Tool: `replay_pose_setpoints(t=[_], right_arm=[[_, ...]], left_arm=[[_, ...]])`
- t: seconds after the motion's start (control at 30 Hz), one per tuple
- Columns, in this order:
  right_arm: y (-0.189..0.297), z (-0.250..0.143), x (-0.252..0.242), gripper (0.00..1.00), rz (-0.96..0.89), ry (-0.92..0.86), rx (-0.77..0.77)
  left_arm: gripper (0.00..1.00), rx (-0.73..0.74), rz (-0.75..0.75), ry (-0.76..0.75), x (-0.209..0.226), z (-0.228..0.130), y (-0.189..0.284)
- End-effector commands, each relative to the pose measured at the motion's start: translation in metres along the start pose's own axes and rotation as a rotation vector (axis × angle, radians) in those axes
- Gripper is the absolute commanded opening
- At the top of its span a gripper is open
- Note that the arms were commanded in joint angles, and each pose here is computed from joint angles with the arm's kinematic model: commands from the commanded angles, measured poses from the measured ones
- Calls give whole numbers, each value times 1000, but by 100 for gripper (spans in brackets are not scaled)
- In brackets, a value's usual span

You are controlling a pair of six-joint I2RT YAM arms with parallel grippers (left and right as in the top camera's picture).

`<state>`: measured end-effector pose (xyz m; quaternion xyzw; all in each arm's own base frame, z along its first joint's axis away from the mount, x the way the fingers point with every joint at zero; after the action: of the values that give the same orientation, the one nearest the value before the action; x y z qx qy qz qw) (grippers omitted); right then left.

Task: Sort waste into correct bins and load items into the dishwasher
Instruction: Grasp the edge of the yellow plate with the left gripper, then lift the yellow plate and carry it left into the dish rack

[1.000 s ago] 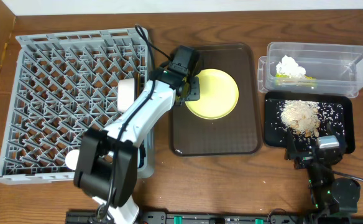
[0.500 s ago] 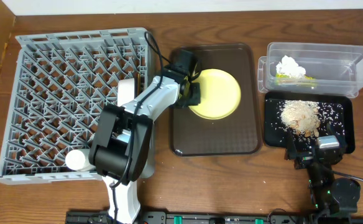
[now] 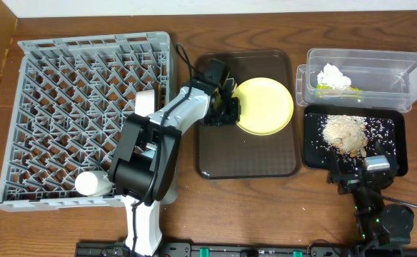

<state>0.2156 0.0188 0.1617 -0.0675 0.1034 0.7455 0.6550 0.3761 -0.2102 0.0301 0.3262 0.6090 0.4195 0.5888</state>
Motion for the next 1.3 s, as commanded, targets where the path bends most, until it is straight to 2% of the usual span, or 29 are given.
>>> replay_pose_setpoints(t=[0.0,0.23,0.43,0.63,0.73,0.8,0.97,1.13,1.27], right_arm=[[0,-1,0,99,1,10,-2],[0,-1,0,99,0,10,-1],[0,-1,0,99,1,10,-2],[0,-1,0,99,0,10,-1],[0,-1,0,99,1,10,-1],[0,-1,0,99,0,10,-1],[0,-1,0,99,1,10,-1],[0,-1,0,99,0,10,-1],[0,-1,0,99,0,10,-1]], left_arm=[[8,90,36,6,19,-17,-27],[8,9,-33,-3,2,-1,11],[8,-156,-119,-33,-16,18,91],[8,-307,-137,-15,1,22,178],[8,-376,-114,26,28,18,221],[7,-451,-61,88,63,14,257],[8,-561,63,271,135,-3,309],[8,-643,185,493,206,-26,339],[8,-665,269,572,239,-34,337]])
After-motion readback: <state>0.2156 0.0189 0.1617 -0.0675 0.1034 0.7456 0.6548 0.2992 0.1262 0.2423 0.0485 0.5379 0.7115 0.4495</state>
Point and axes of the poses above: each gripper's point midway between its finger pads, its own y axis back along the fingers, its own x axis along the line the jaws close on, z = x × y, the point moved 3 cm from there along y, back along the fingers, and after that the axes turned 9 degrees about y, right-handed, at the moved point
